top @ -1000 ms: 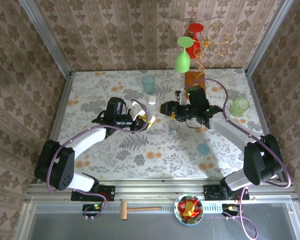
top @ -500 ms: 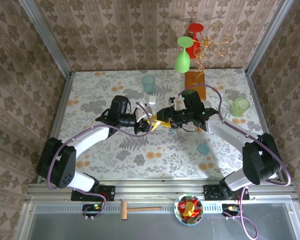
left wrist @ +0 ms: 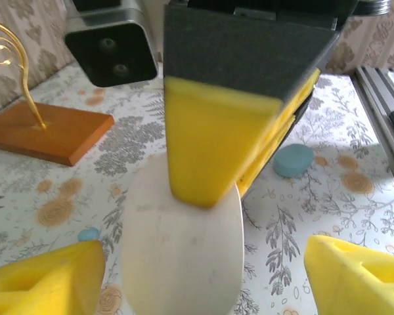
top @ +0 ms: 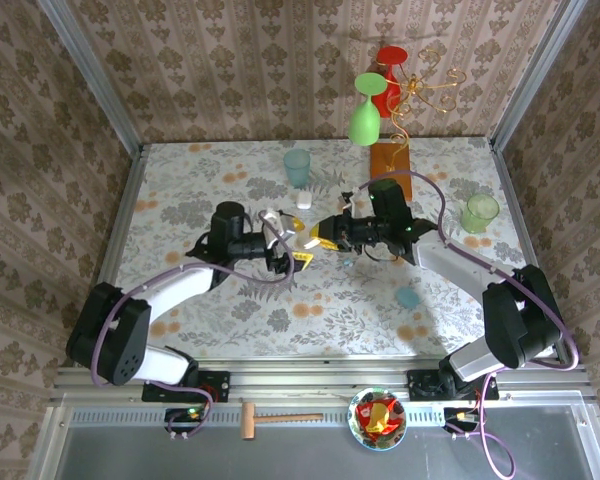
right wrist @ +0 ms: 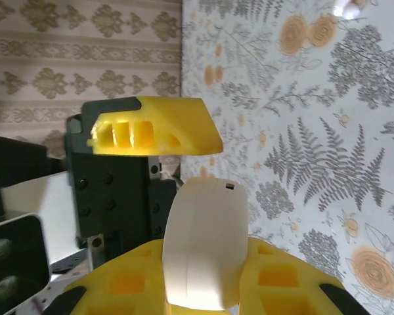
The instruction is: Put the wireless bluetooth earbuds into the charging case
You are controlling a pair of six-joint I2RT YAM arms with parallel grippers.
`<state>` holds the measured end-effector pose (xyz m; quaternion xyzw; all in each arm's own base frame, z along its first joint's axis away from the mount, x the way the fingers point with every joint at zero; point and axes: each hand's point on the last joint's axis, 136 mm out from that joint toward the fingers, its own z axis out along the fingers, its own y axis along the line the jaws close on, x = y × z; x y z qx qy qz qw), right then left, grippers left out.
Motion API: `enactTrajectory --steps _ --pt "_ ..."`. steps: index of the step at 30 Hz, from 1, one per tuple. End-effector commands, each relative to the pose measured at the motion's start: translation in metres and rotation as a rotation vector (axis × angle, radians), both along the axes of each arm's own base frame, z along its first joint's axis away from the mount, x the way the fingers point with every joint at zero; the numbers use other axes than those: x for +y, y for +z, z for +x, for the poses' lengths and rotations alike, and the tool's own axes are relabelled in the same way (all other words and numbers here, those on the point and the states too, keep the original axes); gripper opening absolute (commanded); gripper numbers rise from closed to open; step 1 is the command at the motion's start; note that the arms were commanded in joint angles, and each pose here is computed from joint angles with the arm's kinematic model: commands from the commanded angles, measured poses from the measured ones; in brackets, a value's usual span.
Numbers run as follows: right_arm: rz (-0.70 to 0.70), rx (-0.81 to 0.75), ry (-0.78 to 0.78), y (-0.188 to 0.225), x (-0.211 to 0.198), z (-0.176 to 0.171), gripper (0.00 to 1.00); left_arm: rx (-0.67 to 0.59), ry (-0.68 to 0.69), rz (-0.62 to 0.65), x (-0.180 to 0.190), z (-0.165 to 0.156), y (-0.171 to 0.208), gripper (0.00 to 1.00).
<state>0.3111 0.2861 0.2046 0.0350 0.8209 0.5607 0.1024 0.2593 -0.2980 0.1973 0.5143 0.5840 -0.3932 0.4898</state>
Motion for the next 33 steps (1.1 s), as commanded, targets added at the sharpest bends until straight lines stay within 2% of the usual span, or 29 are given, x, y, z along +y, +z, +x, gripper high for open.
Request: enactTrajectory --steps 1,7,9,15,28,33 --pt "0.199 -0.041 0.063 0.046 0.008 -0.004 0.18 -0.123 0.010 -0.223 0.010 0.000 0.055 0.83" --pt "0.409 -0.044 0.106 0.086 0.014 -0.004 0.14 -0.121 0.002 -0.388 0.017 0.001 0.082 0.80" --pt "0.452 -0.040 0.105 0.093 0.014 -0.003 0.14 -0.109 0.021 -0.398 0.022 0.011 0.087 0.78" --pt "0.563 -0.051 0.092 0.113 0.012 0.000 0.11 -0.151 -0.004 -0.406 0.016 0.009 0.096 0.76" --pt "0.580 -0.024 0.087 0.105 0.015 0.002 0.10 -0.142 -0.047 -0.437 0.003 0.002 0.112 0.58" --pt "0.580 -0.022 0.090 0.106 0.015 0.001 0.10 -0.132 -0.065 -0.430 -0.002 0.001 0.109 0.47"
